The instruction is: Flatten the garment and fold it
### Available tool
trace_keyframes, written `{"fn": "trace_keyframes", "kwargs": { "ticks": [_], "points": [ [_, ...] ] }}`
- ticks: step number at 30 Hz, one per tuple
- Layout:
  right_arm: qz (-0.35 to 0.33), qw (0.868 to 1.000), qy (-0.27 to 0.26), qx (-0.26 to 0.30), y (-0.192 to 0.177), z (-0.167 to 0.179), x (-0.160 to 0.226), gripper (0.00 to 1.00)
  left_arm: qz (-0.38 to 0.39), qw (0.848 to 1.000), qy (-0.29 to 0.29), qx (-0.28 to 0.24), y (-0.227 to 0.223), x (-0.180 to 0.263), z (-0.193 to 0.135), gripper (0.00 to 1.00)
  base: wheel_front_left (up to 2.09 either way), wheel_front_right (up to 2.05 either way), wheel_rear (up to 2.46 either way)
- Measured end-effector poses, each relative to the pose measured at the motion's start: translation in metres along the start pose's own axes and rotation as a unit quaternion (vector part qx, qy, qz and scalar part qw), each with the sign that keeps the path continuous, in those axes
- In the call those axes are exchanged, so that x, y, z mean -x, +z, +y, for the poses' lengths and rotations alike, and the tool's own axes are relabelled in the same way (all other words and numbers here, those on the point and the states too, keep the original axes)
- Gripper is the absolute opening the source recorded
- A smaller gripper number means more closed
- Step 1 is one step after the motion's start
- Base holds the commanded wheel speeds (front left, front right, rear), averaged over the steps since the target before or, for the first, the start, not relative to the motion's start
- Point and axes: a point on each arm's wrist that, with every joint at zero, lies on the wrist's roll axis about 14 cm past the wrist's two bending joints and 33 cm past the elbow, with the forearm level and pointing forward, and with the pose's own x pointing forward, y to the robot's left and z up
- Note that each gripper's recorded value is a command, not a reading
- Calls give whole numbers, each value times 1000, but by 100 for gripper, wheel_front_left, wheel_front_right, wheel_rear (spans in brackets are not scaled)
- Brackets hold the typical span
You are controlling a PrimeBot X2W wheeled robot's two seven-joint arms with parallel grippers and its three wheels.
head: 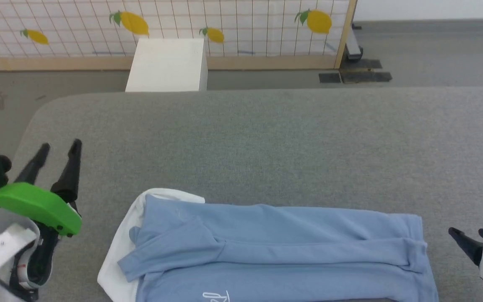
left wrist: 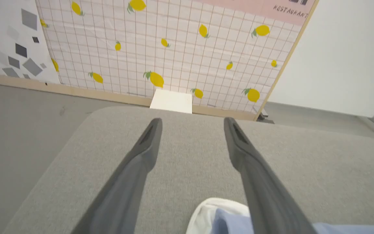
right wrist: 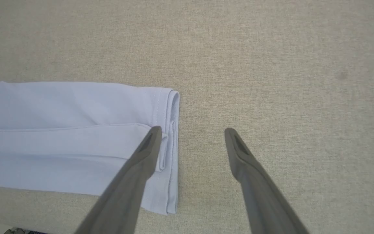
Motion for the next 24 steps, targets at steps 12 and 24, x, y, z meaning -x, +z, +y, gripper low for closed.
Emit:
{"fn": "trace_keyframes", "kwargs": {
  "ticks": [12,24],
  "points": [
    [113,993,27,15,-52,13,-46,100,-100,993,10,-69,-20,-20,20,100,0,0,0],
    [153,984,79,42,-60,51,-79,100,-69,995,34,-64,-48,-24,40,100,0,0,0]
  ]
}}
